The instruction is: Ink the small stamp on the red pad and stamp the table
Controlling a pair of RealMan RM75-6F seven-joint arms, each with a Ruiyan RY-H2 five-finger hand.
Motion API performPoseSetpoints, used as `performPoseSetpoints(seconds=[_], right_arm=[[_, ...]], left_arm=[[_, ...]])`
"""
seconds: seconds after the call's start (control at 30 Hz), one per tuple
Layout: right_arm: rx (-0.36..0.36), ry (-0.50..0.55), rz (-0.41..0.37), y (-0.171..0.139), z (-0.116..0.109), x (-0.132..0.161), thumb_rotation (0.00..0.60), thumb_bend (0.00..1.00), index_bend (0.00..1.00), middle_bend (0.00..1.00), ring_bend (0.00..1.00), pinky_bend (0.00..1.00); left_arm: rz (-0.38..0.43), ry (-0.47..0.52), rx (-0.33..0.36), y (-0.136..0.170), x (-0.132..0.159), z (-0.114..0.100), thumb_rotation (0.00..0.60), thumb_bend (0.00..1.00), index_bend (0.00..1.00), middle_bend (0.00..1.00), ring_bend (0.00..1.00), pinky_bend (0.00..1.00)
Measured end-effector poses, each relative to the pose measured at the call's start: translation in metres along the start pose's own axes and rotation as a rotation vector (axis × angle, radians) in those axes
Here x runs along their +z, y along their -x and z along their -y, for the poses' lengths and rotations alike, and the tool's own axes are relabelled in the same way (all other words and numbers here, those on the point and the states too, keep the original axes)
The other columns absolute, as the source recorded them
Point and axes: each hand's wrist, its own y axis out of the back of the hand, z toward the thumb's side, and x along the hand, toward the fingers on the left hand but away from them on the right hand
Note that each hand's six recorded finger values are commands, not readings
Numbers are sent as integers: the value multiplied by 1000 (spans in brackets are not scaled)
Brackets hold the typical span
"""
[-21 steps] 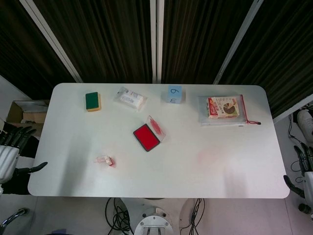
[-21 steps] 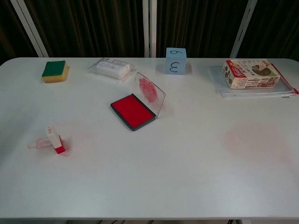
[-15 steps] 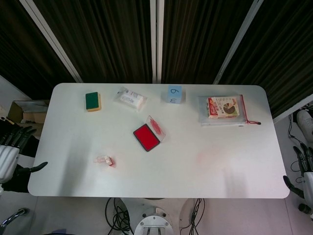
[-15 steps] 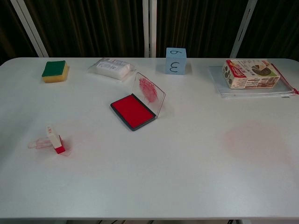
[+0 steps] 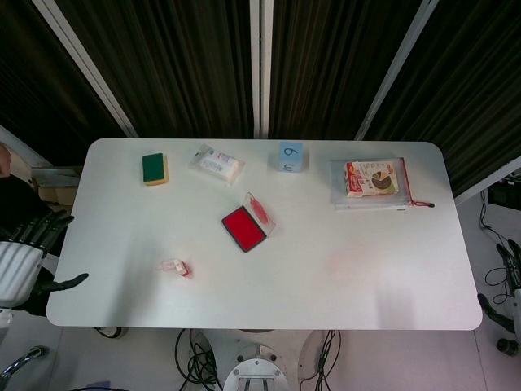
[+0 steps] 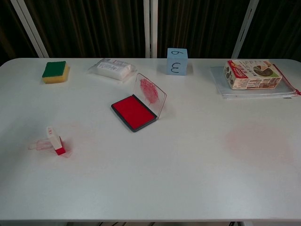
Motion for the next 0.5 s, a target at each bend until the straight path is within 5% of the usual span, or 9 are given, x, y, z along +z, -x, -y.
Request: performPoseSetpoints(seconds=[0.1, 0.17, 0.5], right_arm=[[10, -10, -6, 3, 1, 2, 600, 153, 0, 0, 0, 0], [17, -11, -11, 6, 2, 4, 600, 153, 0, 0, 0, 0], [40, -17, -11, 6, 9, 6, 600, 155, 0, 0, 0, 0]], left_arm=[[50, 23, 46, -2, 10, -2, 600, 175, 226, 259, 619, 818], [88, 45, 60, -3, 17, 1, 600, 210, 261, 313, 783, 925], [288, -7, -52, -19, 61, 51, 600, 220, 258, 284, 871, 974]])
